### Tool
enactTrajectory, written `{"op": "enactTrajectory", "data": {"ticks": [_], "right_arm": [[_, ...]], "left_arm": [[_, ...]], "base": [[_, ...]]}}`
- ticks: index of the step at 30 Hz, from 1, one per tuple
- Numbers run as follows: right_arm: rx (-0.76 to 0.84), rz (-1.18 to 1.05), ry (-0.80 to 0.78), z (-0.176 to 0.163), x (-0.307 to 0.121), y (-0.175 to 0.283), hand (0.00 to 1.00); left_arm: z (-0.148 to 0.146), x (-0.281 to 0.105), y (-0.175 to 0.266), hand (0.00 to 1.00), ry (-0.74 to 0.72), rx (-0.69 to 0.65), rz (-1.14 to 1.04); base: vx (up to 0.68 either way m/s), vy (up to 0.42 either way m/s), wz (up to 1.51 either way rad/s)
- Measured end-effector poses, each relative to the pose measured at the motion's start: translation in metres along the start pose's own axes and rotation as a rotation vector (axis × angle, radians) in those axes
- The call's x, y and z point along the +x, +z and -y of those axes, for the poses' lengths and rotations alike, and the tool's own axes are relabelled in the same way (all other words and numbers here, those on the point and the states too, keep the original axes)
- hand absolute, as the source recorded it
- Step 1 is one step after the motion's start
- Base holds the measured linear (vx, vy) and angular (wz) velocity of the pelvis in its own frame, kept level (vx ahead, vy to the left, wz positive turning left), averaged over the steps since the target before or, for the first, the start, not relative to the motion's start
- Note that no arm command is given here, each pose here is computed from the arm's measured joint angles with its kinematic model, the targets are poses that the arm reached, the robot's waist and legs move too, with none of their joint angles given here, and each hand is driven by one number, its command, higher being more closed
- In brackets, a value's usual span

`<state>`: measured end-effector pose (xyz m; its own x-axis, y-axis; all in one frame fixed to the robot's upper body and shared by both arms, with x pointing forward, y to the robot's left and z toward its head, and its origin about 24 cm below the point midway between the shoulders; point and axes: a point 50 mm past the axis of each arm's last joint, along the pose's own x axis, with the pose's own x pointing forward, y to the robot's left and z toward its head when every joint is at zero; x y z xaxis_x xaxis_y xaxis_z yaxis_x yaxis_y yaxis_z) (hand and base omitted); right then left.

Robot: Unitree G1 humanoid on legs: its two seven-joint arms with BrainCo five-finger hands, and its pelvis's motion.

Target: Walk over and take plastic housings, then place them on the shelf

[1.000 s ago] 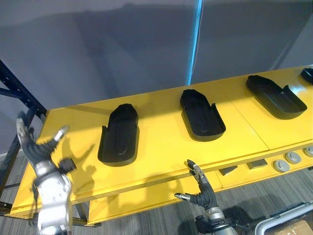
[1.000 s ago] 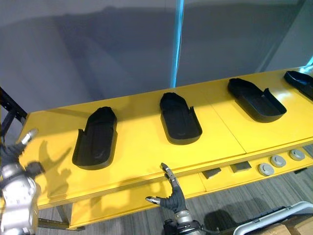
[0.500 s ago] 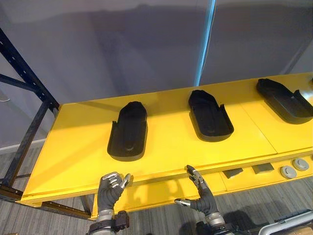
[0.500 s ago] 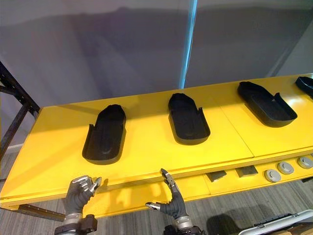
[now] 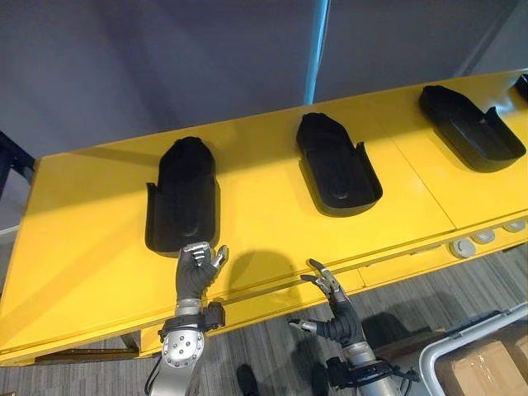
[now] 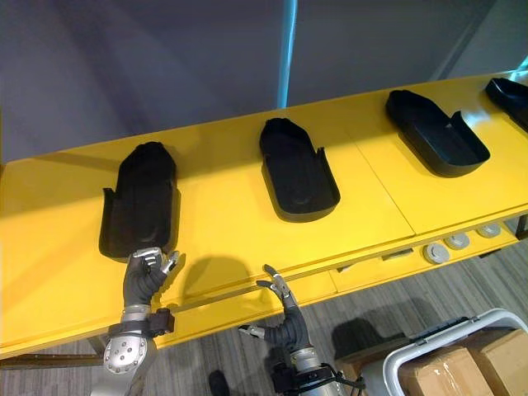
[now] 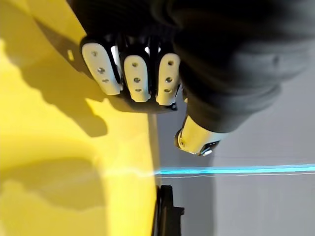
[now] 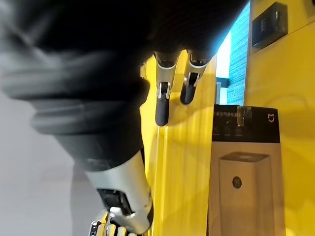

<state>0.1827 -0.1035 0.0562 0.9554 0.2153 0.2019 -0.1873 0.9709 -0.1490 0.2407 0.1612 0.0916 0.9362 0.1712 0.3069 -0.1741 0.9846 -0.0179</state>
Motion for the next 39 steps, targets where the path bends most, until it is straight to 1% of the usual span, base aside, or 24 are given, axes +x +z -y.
{"op": "enactTrajectory", "data": {"ticks": [5,6,10,13,14,15,19,22,25,26,28,29,30,32,33,34,36,39], "right_arm": [[0.004,-0.003,-0.001,0.0,0.0,0.0,0.0],[0.005,-0.003,-0.001,0.0,0.0,0.0,0.0],[0.018,-0.004,-0.006,0.001,0.0,-0.001,0.0],[0.012,-0.005,-0.017,0.004,0.0,-0.001,0.0],[0.007,-0.005,-0.029,0.006,0.0,-0.001,0.0],[-0.001,-0.007,-0.05,0.01,0.0,-0.001,0.0],[-0.056,0.009,-0.131,0.027,0.004,0.0,0.0],[-0.124,0.06,-0.189,0.042,0.014,0.007,0.0],[-0.186,0.084,-0.177,0.051,0.018,0.011,0.0],[-0.214,0.067,-0.19,0.057,0.013,0.009,0.0],[-0.234,0.002,-0.27,0.073,-0.006,0.003,0.0],[-0.23,-0.067,-0.324,0.079,-0.023,-0.004,0.0],[-0.231,-0.116,-0.354,0.082,-0.039,-0.007,0.0],[-0.228,-0.149,-0.374,0.082,-0.054,-0.004,0.0],[-0.212,-0.141,-0.385,0.082,-0.052,-0.004,0.0],[-0.198,-0.133,-0.389,0.08,-0.049,-0.004,0.0],[-0.172,-0.099,-0.39,0.079,-0.03,-0.008,0.0],[-0.201,-0.157,-0.4,0.081,-0.02,-0.027,0.0]], "left_arm": [[0.0,0.008,0.001,1.0,0.007,-0.001,0.018],[0.001,0.01,0.001,0.0,0.007,-0.001,0.021],[0.002,0.012,0.002,0.0,0.005,-0.019,0.022],[0.007,0.001,0.012,0.0,-0.025,-0.085,0.045],[0.01,-0.006,0.02,0.0,-0.042,-0.132,0.069],[0.014,-0.012,0.029,0.0,-0.056,-0.173,0.104],[0.019,-0.024,0.052,0.0,-0.065,-0.251,0.206],[0.018,-0.028,0.051,0.0,-0.044,-0.213,0.212],[0.02,-0.031,0.05,0.0,-0.023,-0.221,0.203],[0.023,-0.031,0.051,0.0,-0.037,-0.22,0.209],[0.032,-0.026,0.051,0.0,-0.071,-0.226,0.223],[0.037,-0.022,0.047,0.0,-0.086,-0.216,0.215],[0.039,-0.022,0.043,0.0,-0.093,-0.198,0.2],[0.042,-0.023,0.043,0.0,-0.109,-0.178,0.207],[0.044,-0.022,0.045,0.0,-0.119,-0.155,0.223],[0.043,-0.021,0.044,0.0,-0.112,-0.147,0.223],[0.031,-0.015,0.037,0.0,-0.03,-0.113,0.201],[0.012,-0.014,0.031,0.0,0.07,-0.079,0.178]], "base": [[0.0,-0.009,-0.04],[0.0,0.0,0.0],[0.0,0.0,0.0],[0.0,-0.003,0.04],[0.01,-0.003,0.08],[0.01,-0.006,0.09],[-0.01,-0.004,-0.04],[-0.04,-0.008,-0.73],[0.0,0.098,-1.83],[-0.04,0.271,-1.62],[-0.09,0.295,-1.25],[-0.13,0.296,-1.2],[-0.15,0.354,-1.4],[-0.17,0.299,-1.77],[-0.23,0.202,-2.0],[-0.3,0.191,-2.26],[-0.23,0.134,-2.36],[-0.11,0.031,-1.78]]}}
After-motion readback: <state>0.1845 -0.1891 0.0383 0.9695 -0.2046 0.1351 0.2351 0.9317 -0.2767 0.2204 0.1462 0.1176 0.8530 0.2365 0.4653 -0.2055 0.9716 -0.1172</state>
